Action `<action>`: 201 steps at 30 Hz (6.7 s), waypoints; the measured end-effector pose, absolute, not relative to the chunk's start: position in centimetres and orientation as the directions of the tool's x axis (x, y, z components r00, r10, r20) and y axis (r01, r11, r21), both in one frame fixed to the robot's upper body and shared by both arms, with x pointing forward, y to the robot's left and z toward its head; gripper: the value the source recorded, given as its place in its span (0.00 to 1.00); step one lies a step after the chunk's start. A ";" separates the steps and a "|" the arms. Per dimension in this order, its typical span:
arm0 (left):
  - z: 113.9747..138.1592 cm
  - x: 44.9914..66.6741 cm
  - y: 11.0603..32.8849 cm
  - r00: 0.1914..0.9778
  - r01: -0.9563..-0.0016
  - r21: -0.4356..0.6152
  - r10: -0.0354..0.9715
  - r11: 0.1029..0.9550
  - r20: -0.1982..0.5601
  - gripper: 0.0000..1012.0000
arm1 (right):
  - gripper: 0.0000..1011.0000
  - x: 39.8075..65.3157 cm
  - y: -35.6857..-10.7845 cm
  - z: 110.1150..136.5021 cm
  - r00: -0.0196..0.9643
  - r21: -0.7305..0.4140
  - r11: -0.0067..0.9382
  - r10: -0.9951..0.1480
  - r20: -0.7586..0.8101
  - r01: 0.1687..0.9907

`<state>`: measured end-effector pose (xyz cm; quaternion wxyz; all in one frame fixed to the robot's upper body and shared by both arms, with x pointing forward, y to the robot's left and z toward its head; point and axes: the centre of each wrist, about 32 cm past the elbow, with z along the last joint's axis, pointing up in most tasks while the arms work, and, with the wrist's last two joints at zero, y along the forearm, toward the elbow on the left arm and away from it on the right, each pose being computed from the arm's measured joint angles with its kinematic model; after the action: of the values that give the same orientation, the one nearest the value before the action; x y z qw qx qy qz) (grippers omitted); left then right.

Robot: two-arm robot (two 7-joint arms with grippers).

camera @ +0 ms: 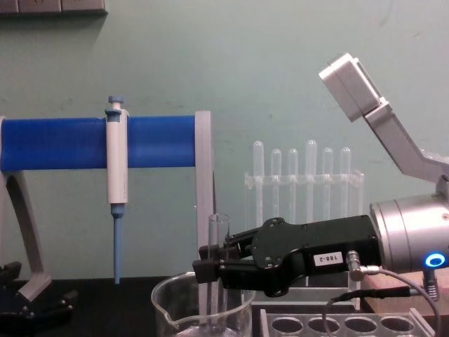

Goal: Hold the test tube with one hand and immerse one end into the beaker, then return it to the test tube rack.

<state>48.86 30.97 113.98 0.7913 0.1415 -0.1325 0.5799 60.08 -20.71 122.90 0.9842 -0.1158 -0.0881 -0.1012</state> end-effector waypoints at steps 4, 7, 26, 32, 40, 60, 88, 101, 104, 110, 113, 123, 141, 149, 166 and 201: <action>114.0 48.9 31.0 0.292 -0.955 0.070 0.880 0.287 0.374 0.99 | 0.22 60.1 -20.7 122.9 0.964 -0.210 0.953 -0.179 0.197 0.220; 114.0 48.9 31.0 0.292 -0.955 0.070 0.880 0.287 0.374 0.99 | 0.22 60.1 -20.7 122.9 0.964 -0.210 0.953 -0.179 0.197 0.220; 114.0 48.9 31.0 0.292 -0.955 0.070 0.880 0.287 0.374 0.99 | 0.22 60.1 -20.7 122.9 0.964 -0.210 0.953 -0.179 0.197 0.220; 114.0 48.9 31.0 0.292 -0.955 0.070 0.880 0.287 0.374 0.99 | 0.22 60.1 -20.7 122.9 0.964 -0.210 0.953 -0.179 0.197 0.220; 114.0 48.9 31.0 0.292 -0.955 0.070 0.880 0.287 0.374 0.99 | 0.22 60.1 -20.7 122.9 0.964 -0.210 0.953 -0.179 0.197 0.220; 114.0 48.9 31.0 0.292 -0.955 0.070 0.880 0.287 0.374 0.99 | 0.22 60.0 -20.6 123.4 0.961 -0.200 0.956 -0.173 0.215 0.216; 114.0 48.9 31.0 0.292 -0.955 0.070 0.880 0.287 0.374 0.99 | 0.22 58.8 -21.9 130.6 0.936 -0.113 0.963 -0.206 0.286 0.246; 114.0 48.9 31.0 0.292 -0.955 0.070 0.880 0.287 0.374 0.99 | 0.22 56.0 -24.4 133.4 0.932 -0.111 0.956 -0.230 0.281 0.270; 114.0 48.9 31.0 0.292 -0.955 0.070 0.880 0.287 0.374 0.99 | 0.22 54.9 -25.5 133.7 0.929 -0.114 0.954 -0.237 0.284 0.279; 114.0 48.9 31.0 0.292 -0.955 0.070 0.880 0.287 0.374 0.99 | 0.22 53.1 -27.5 133.5 0.924 -0.120 0.948 -0.251 0.288 0.295; 114.0 48.9 31.0 0.292 -0.955 0.070 0.880 0.287 0.374 0.99 | 0.22 52.1 -29.1 132.8 0.920 -0.122 0.941 -0.272 0.280 0.316; 114.0 48.9 31.0 0.292 -0.955 0.070 0.880 0.287 0.374 0.99 | 0.22 51.3 -31.2 130.6 0.916 -0.128 0.927 -0.313 0.252 0.353; 114.0 48.9 31.0 0.292 -0.955 0.070 0.880 0.287 0.374 0.99 | 0.22 52.6 -31.2 127.9 0.911 -0.152 0.911 -0.346 0.222 0.383; 114.0 48.9 31.0 0.292 -0.955 0.070 0.880 0.287 0.374 0.99 | 0.22 53.1 -31.1 127.0 0.912 -0.174 0.905 -0.350 0.216 0.389; 114.0 48.9 31.0 0.292 -0.955 0.070 0.880 0.287 0.374 0.99 | 0.22 53.5 -30.6 125.1 0.912 -0.196 0.897 -0.359 0.198 0.396; 114.0 48.9 31.0 0.292 -0.955 0.070 0.880 0.287 0.374 0.99 | 0.45 53.6 -30.1 123.9 0.913 -0.209 0.892 -0.367 0.181 0.400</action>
<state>48.86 30.97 113.98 0.7913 0.1415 -0.1325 0.5799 53.61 -30.15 123.95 0.9703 -0.1214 -0.0683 -0.1977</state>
